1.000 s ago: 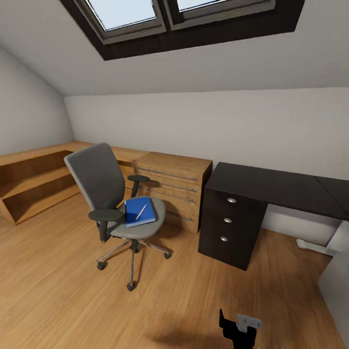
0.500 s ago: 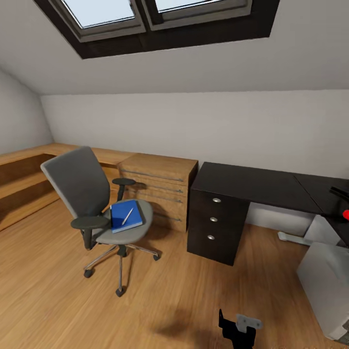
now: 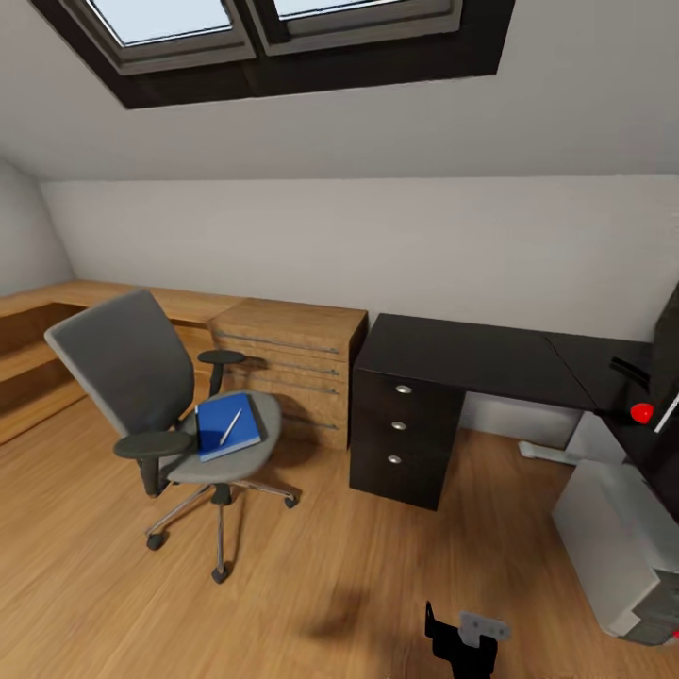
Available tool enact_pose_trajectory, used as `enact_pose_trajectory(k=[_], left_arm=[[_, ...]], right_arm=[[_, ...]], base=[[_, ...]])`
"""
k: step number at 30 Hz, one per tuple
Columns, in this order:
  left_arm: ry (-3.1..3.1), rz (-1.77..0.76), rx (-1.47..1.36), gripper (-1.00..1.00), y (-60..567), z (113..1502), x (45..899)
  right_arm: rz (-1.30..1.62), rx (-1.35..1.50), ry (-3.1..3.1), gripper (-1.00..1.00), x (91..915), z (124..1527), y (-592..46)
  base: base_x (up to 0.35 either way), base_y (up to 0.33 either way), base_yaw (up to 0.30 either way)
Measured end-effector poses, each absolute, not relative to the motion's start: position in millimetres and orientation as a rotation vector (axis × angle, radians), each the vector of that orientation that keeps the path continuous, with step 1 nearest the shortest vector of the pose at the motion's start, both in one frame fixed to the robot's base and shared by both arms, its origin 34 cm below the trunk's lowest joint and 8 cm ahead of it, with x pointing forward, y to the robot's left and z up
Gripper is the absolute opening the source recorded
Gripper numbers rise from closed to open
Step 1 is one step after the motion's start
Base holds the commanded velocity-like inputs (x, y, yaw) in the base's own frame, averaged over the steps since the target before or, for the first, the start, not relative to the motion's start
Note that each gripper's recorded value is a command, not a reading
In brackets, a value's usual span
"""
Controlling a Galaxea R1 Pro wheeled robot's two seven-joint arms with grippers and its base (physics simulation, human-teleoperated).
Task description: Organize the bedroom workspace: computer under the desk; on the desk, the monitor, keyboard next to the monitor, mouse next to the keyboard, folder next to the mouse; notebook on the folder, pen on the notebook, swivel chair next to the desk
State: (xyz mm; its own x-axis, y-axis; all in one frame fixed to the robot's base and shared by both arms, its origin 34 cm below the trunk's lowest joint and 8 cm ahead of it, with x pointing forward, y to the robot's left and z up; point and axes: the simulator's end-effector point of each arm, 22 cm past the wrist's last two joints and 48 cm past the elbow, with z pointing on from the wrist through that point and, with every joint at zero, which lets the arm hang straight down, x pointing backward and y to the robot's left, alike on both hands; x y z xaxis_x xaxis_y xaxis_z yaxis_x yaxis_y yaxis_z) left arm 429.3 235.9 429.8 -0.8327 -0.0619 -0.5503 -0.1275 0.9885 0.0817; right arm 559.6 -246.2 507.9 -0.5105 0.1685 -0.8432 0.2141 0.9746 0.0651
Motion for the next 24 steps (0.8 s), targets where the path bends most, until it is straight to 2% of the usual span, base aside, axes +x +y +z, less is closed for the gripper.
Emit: enact_pose_trajectory(k=[24], left_arm=[[2.546,0.166,-0.169,1.00,241.8,469.4,429.6]], right_arm=[[-0.063,0.269,2.148,1.00,555.6,539.0,-246.6]], base=[[0.000,0.000,-0.168]])
